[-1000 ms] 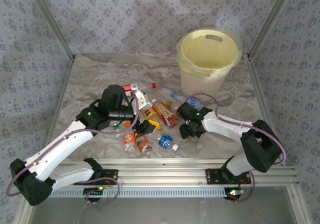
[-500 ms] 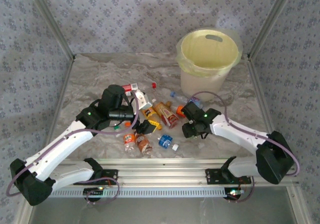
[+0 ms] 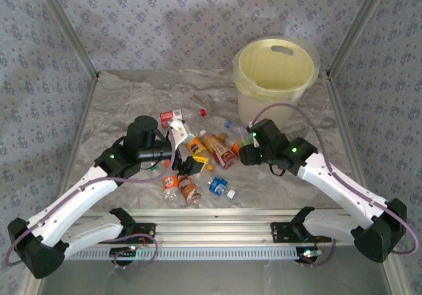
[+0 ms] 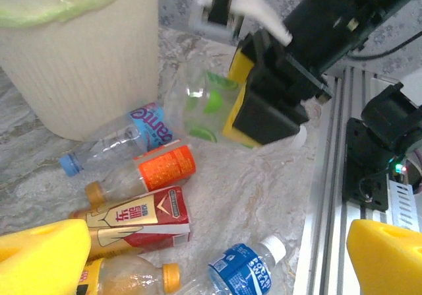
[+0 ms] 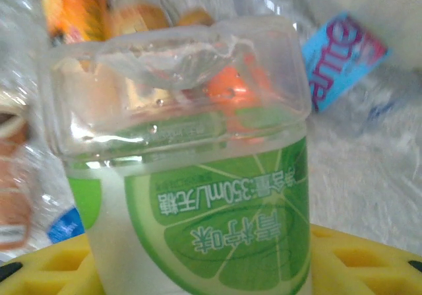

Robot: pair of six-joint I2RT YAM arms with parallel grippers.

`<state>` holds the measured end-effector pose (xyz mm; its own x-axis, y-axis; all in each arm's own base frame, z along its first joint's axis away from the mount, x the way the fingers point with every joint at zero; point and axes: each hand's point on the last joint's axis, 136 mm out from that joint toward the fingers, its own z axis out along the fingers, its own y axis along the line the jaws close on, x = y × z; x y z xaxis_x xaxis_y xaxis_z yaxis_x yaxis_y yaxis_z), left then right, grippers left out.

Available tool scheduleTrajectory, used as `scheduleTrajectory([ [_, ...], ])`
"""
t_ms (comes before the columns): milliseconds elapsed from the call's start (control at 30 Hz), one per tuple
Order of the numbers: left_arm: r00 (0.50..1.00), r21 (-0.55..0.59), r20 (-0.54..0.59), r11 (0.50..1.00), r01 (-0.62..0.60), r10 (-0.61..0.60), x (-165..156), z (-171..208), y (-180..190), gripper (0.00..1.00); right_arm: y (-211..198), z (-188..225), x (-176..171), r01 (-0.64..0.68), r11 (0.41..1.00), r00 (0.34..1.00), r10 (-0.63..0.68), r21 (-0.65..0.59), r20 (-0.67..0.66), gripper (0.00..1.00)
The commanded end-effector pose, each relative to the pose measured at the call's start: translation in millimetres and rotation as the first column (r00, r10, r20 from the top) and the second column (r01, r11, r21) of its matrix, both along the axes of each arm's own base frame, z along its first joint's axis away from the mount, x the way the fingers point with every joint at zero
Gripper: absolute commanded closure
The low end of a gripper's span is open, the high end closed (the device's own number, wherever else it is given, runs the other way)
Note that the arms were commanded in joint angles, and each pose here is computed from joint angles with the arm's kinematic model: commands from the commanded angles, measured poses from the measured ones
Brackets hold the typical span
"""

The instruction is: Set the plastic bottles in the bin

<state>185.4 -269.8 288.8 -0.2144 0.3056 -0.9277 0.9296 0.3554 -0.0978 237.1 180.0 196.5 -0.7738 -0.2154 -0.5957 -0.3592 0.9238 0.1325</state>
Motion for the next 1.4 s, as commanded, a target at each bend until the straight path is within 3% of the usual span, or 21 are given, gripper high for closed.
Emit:
scheduleTrajectory([
  [0,0.997,-0.089,0.049,0.994,-0.058,0.062,5,23,3,0.01,6,41,8,-0.035,0.998,0.996,0.031,0.047,0.079,0.41],
  [367,0.991,-0.133,0.075,0.986,-0.102,0.113,6,31,11,0.0,9,165,59,-0.073,0.995,0.941,0.044,0.073,0.336,0.43],
  [700,0.992,-0.113,0.057,0.988,-0.108,0.115,9,26,9,0.0,-9,222,122,-0.016,0.997,0.896,-0.017,0.069,0.443,0.44],
  [1100,0.99,-0.098,0.085,0.99,-0.102,0.11,8,23,12,0.0,-47,238,188,0.098,0.992,0.872,-0.123,0.077,0.473,0.45],
  [1367,0.99,-0.089,0.088,0.991,-0.104,0.112,10,20,11,0.0,-64,209,226,0.139,0.988,0.898,-0.154,0.067,0.413,0.45],
])
